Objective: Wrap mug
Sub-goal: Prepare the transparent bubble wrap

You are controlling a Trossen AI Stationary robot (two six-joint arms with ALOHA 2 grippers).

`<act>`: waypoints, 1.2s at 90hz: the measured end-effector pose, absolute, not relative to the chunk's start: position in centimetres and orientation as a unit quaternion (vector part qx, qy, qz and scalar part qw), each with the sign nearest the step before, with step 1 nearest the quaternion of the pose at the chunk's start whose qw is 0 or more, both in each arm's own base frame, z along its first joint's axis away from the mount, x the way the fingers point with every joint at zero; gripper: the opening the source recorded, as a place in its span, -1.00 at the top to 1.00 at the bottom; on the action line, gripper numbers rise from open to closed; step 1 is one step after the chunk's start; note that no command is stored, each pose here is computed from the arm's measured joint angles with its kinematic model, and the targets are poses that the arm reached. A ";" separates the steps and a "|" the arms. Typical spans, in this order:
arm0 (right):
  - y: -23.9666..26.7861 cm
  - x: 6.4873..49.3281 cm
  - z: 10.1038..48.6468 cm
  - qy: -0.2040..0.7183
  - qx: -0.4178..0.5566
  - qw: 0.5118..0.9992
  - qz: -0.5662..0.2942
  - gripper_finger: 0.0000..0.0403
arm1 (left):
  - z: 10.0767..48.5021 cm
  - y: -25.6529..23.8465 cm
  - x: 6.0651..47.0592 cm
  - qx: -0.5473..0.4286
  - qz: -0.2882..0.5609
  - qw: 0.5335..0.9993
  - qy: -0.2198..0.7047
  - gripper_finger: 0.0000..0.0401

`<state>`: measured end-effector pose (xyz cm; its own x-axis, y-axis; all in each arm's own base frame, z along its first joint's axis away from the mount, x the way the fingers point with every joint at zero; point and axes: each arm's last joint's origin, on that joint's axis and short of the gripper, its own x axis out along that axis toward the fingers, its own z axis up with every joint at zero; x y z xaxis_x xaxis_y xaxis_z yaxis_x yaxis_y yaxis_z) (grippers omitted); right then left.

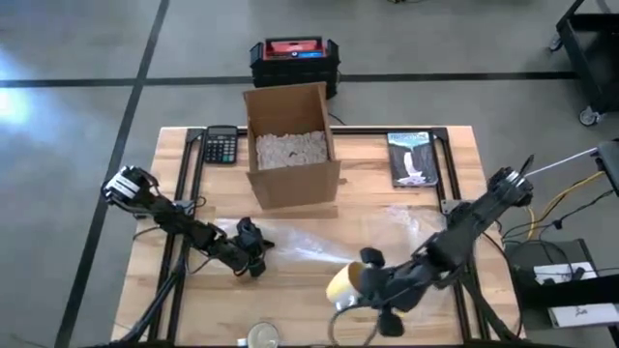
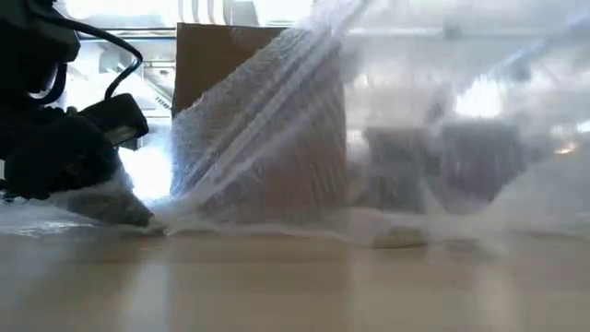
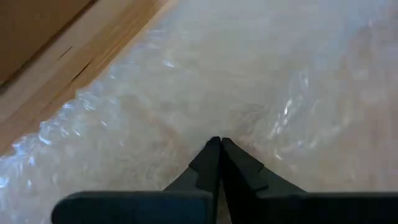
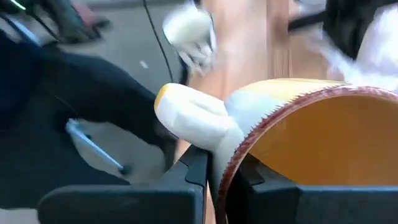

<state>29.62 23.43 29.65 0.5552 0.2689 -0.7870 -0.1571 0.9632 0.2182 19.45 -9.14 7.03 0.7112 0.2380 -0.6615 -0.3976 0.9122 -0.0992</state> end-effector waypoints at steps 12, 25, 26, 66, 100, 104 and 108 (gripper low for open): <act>24.3 30.0 27.7 0.491 0.083 0.859 0.122 0.96 | 7.0 -9.1 19.4 -0.118 0.174 0.917 0.340 1.00; 26.1 28.5 28.1 0.520 0.182 0.826 0.121 0.96 | 7.0 -9.1 19.4 -0.119 0.176 0.916 0.341 1.00; 26.3 28.3 28.0 0.524 0.189 0.822 0.120 0.96 | 7.0 -9.1 19.4 -0.119 0.176 0.916 0.341 1.00; 32.4 21.0 29.3 0.484 0.287 0.826 0.036 0.96 | 7.3 -9.1 19.5 -0.118 0.163 0.919 0.338 1.00; 24.7 29.8 28.8 0.410 0.002 0.912 -0.008 0.96 | 17.2 -11.3 19.8 -0.197 -0.067 0.922 0.328 1.00; 23.2 30.9 28.0 0.425 -0.025 0.905 -0.025 0.96 | 18.3 -11.4 19.4 -0.191 -0.065 0.918 0.342 1.00; 21.4 32.0 27.1 0.442 -0.045 0.895 -0.046 0.96 | 19.7 -11.3 19.0 -0.181 -0.056 0.917 0.351 1.00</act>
<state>32.03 21.42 27.08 0.6046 -0.1227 -0.7870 0.0428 0.9916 -0.1217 19.03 -11.26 19.67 0.7475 -0.2304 -0.6230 -0.0234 0.9282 -0.3715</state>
